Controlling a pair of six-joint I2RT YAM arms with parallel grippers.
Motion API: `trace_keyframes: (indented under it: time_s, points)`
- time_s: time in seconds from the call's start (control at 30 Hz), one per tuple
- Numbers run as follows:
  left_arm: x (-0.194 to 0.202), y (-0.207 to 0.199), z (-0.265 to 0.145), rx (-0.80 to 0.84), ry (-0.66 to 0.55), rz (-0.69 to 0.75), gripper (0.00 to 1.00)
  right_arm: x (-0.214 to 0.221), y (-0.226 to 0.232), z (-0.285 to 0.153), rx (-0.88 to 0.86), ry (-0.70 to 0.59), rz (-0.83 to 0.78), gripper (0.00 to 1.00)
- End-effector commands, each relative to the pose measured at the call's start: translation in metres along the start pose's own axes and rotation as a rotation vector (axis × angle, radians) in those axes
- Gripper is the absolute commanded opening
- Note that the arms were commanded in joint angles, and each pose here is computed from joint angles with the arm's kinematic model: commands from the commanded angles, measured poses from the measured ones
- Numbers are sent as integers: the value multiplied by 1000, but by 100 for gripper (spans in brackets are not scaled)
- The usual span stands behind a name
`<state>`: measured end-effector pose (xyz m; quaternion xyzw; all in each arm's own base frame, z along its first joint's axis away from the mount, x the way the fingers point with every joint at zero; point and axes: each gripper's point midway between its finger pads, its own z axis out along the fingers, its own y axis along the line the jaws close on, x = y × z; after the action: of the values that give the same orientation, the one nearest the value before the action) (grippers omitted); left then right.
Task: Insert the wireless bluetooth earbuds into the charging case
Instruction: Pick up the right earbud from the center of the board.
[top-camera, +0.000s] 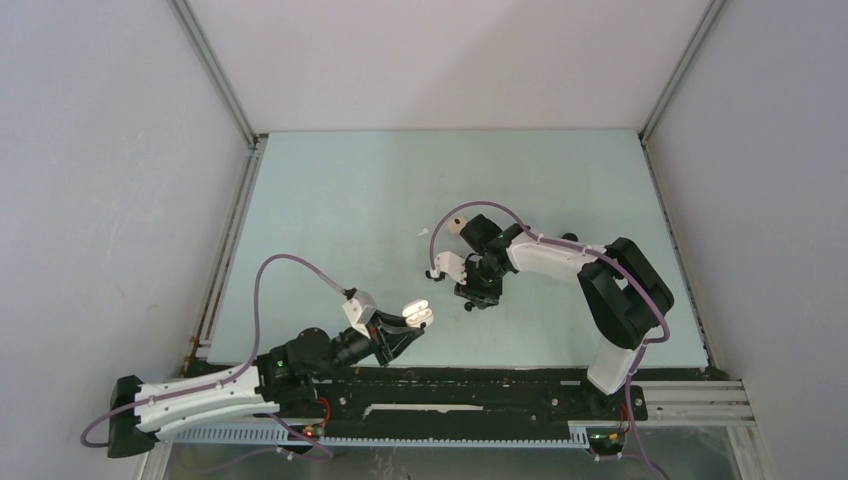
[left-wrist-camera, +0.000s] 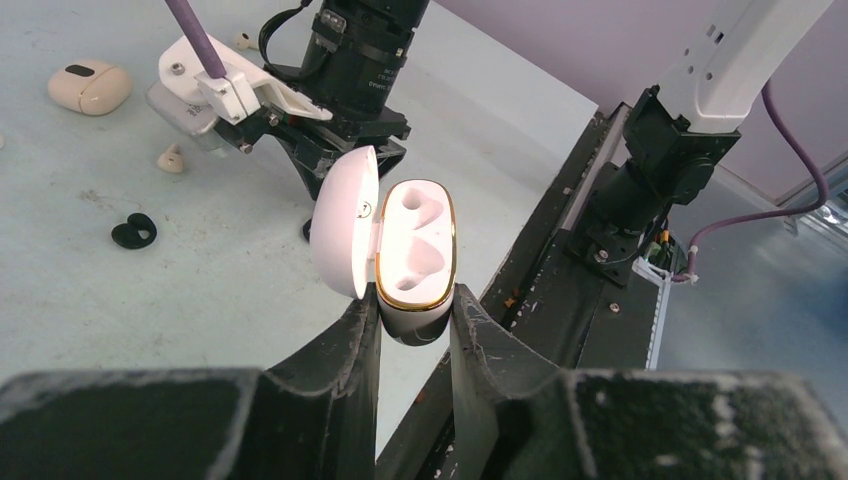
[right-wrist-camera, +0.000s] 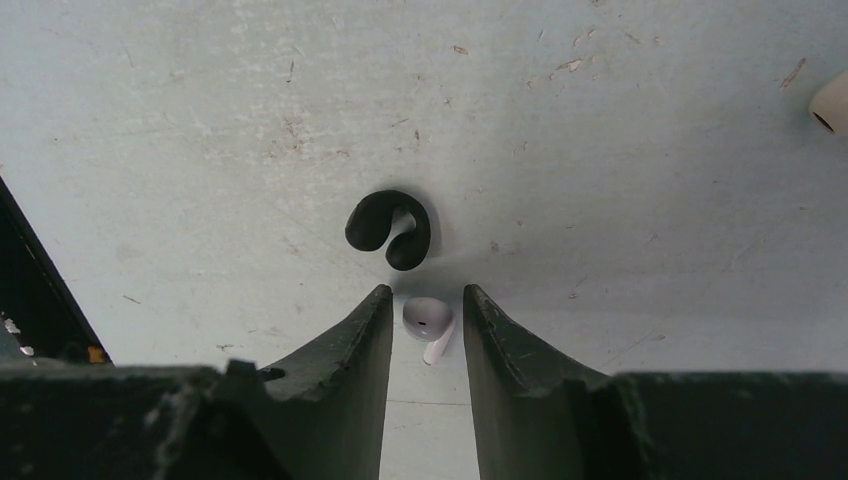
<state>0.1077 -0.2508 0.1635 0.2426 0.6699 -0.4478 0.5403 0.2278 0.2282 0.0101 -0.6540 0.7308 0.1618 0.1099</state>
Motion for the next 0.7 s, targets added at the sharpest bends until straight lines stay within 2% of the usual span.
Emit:
trace_keyframes:
  time_s: [0.0, 0.33, 0.53, 0.67]
  points:
    - [-3, 1, -1, -3, -22, 3, 0, 11, 3, -3, 13, 48, 18, 34]
    - [-3, 1, -2, -4, -24, -3, 0, 14, 3, -5, 18, 60, 13, 37]
    - [-3, 0, -1, -1, -26, -7, 0, 13, 3, -4, 16, 56, 12, 24]
    - [-2, 0, 1, 2, -31, -10, 0, 0, 6, -17, 19, -9, 16, 17]
